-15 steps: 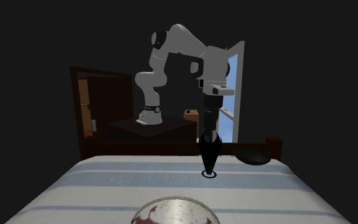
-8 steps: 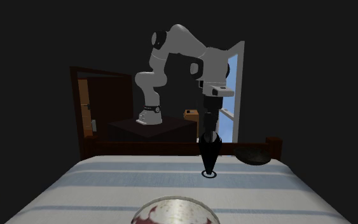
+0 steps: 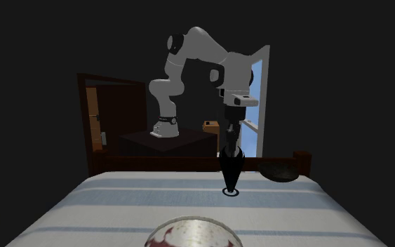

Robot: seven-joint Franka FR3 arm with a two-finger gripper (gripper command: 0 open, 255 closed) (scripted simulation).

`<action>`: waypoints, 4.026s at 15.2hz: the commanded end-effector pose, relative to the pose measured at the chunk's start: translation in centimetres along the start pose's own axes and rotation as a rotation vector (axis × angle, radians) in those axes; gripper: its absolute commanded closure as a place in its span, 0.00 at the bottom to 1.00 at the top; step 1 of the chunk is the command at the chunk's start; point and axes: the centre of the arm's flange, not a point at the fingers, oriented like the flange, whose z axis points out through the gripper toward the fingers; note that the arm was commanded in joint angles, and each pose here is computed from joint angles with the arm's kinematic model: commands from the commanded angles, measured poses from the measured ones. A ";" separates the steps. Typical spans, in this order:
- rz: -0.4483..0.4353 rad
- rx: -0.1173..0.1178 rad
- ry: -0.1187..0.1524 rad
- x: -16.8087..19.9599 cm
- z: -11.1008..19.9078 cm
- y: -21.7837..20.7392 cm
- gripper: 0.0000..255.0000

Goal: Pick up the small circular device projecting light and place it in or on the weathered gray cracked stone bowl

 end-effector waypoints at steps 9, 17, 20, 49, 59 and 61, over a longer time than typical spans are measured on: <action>0.000 0.000 -0.001 -0.2 -3.6 -0.1 1.00; 0.000 0.000 -0.001 -0.3 -7.9 -0.1 1.00; 0.000 0.000 -0.001 -0.4 -9.4 -0.2 1.00; 0.000 0.000 -0.001 15.0 -21.1 -23.4 1.00; 0.000 0.000 -0.001 15.3 -15.9 -23.3 1.00; 0.000 0.000 -0.001 15.3 -14.8 -23.3 1.00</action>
